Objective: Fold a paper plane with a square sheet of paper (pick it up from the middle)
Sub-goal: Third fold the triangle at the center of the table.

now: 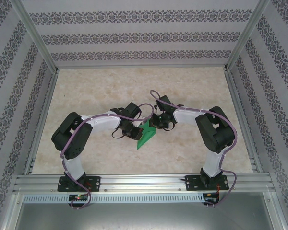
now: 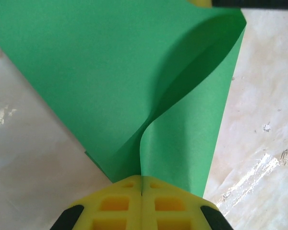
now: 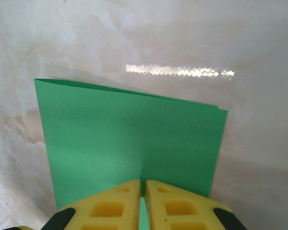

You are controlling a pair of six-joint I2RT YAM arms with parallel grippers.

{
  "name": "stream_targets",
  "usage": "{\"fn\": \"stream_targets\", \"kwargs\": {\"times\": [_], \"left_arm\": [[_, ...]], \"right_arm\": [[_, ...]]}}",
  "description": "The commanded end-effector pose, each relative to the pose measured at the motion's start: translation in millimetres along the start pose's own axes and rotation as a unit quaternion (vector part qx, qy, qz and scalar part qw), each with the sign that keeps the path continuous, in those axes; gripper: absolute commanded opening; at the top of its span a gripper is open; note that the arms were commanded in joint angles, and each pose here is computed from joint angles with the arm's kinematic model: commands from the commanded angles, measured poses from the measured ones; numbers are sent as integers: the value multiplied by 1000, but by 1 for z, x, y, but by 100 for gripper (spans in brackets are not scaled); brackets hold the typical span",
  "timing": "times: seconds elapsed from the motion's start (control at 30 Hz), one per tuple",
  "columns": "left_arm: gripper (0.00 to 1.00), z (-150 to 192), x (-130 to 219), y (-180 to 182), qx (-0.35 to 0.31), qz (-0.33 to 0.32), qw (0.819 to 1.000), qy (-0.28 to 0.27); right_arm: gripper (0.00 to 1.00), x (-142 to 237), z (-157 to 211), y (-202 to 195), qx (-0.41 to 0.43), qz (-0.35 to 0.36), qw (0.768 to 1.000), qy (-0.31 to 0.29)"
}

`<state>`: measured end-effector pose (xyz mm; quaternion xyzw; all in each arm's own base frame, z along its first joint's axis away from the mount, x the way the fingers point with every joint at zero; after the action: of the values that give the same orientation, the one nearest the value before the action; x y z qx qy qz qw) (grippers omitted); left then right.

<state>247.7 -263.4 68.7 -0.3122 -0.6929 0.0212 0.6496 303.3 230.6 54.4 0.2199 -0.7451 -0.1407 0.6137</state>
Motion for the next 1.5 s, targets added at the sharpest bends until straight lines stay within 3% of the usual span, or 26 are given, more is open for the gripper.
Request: {"fn": "stream_targets", "kwargs": {"times": [0.0, 0.3, 1.27, 1.47], "left_arm": [[1, -16, 9, -7, -26, 13, 999, -31], [2, -14, 3, 3, -21, -14, 999, -28], [3, 1, -11, 10, 4, -6, 1000, -10], [3, 8, -10, 14, 9, -15, 1000, -2]], "right_arm": [[13, -13, 20, -12, 1, 29, 999, 35], [13, -15, 21, -13, -1, 29, 999, 36], [14, -17, 20, -13, -4, 29, 999, 35], [15, 7, 3, 1, -7, 1, 1000, -26]]}}
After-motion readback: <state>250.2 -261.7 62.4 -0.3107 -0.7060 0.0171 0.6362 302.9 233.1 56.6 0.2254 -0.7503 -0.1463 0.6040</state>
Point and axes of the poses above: each hand's point on the last joint's axis, 136 mm out from that joint toward the fingers, its own x axis back along the fingers, its own y axis along the line the jaws close on, z = x × y, the point moved 5 cm from there along x, back along the fingers, and after that the axes turned 6 degrees about x, right-handed, at the moved point
